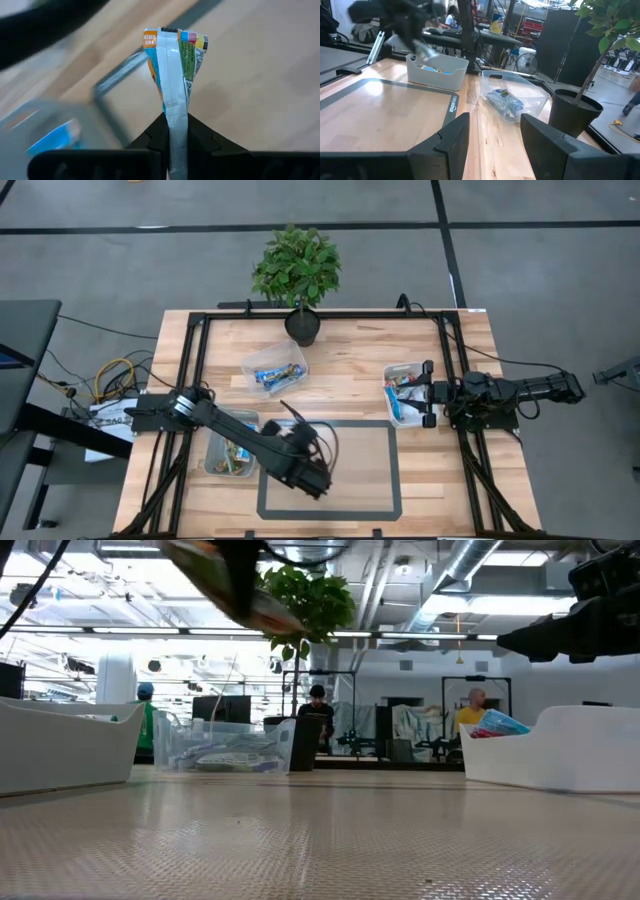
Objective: Pick and place Granola Bars by type
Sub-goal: Put the yellow granola bar into the gray bin
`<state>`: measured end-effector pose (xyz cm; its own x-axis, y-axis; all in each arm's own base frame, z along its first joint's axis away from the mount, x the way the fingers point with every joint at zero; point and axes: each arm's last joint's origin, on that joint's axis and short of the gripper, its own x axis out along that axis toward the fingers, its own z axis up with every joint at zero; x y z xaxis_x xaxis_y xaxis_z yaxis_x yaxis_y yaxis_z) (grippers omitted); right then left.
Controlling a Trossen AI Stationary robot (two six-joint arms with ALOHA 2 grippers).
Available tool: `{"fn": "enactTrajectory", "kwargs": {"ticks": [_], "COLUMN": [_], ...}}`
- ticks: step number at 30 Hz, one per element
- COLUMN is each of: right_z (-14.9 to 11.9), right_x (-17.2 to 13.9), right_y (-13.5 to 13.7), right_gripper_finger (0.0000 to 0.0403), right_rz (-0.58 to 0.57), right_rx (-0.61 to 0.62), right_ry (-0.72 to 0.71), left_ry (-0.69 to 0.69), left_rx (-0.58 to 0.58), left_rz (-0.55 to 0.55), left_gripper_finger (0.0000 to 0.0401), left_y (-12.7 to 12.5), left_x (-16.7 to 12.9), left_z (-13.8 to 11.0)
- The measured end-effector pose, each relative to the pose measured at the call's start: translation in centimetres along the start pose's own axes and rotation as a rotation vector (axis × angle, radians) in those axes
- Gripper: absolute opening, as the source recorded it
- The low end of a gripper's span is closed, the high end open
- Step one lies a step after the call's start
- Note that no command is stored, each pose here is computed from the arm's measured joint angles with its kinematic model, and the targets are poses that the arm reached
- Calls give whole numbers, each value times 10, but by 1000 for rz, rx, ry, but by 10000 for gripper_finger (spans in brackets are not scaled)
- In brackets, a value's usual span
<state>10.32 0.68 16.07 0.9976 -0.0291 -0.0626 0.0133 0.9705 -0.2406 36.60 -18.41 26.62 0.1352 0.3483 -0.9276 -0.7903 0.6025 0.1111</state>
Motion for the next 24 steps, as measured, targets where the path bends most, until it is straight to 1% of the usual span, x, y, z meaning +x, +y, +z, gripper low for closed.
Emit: {"fn": "enactTrajectory", "kwargs": {"ticks": [2, 5, 8, 12, 15, 17, 20, 24], "right_z": [0, 0, 0, 0, 0, 0, 0, 0], "right_x": [0, 0, 0, 0, 0, 0, 0, 0], "right_y": [0, 0, 0, 0, 0, 0, 0, 0], "right_gripper_finger": [171, 171, 171, 171, 171, 171, 171, 171], "right_rz": [0, 0, 0, 0, 0, 0, 0, 0], "right_rx": [0, 0, 0, 0, 0, 0, 0, 0], "right_ry": [0, 0, -1, 0, 0, 1, 1, 1], "left_ry": [25, 54, 87, 145, 188, 212, 226, 266], "left_rx": [-40, -76, -121, -181, -228, -250, -280, -319], "left_rz": [25, 2, 29, 77, 129, 145, 122, 60], "left_gripper_finger": [32, 32, 32, 32, 32, 32, 32, 32], "left_y": [11, 23, 40, 66, 88, 100, 115, 130], "left_x": [-9, -16, -18, -14, -7, 1, 15, 41], "left_z": [1, 1, -2, -10, -15, -19, -23, -31]}}
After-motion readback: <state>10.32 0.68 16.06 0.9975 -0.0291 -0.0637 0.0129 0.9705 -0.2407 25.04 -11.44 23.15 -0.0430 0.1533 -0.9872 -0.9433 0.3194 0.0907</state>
